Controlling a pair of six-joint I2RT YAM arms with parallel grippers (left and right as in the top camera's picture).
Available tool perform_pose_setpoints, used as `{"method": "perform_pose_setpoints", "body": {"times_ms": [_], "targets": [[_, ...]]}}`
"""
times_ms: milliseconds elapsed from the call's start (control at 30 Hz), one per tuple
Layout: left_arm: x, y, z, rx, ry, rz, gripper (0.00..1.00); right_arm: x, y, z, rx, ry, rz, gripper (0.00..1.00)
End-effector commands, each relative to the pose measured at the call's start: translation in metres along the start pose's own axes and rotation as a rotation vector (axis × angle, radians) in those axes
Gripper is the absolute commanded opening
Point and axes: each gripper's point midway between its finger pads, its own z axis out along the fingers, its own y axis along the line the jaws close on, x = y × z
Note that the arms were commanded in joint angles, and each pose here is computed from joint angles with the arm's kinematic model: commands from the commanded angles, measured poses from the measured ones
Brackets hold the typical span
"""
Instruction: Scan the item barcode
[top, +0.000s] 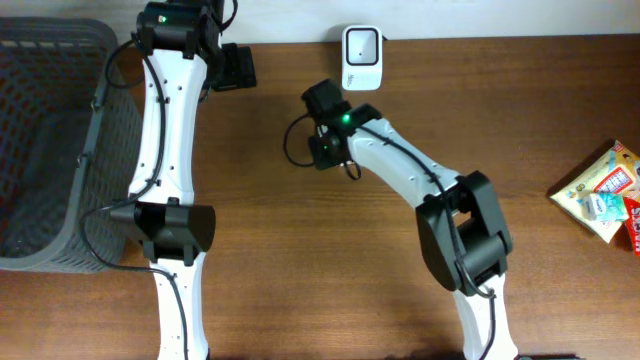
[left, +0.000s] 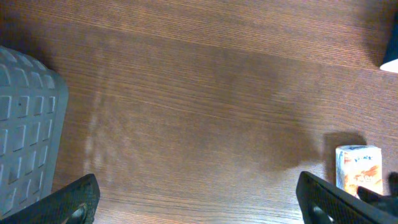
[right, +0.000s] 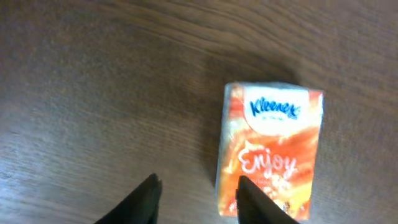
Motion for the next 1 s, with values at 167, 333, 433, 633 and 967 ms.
{"method": "perform_pose_setpoints", "body": {"times_ms": [167, 333, 433, 633, 967], "targets": [[-0.002, 0.002, -0.006, -0.007, -0.014, 0.008, 0.99, 0.007, -0.025, 0.022, 0.173, 0.016, -0.116, 0.39], [-0.002, 0.002, -0.005, -0.008, -0.014, 0.007, 0.99, 0.009, -0.026, 0.025, 0.18, 0.027, -0.154, 0.35], [-0.002, 0.002, -0.005, -0.007, -0.014, 0.007, 0.99, 0.017, -0.025, 0.035, 0.183, 0.055, -0.161, 0.29], [-0.002, 0.002, -0.006, -0.007, -0.014, 0.007, 0.99, 0.025, -0.024, 0.043, 0.179, 0.079, -0.14, 0.16], [-0.002, 0.002, -0.006, -0.007, -0.014, 0.007, 0.99, -0.009, -0.03, 0.005, 0.211, 0.027, -0.02, 0.04]]}}
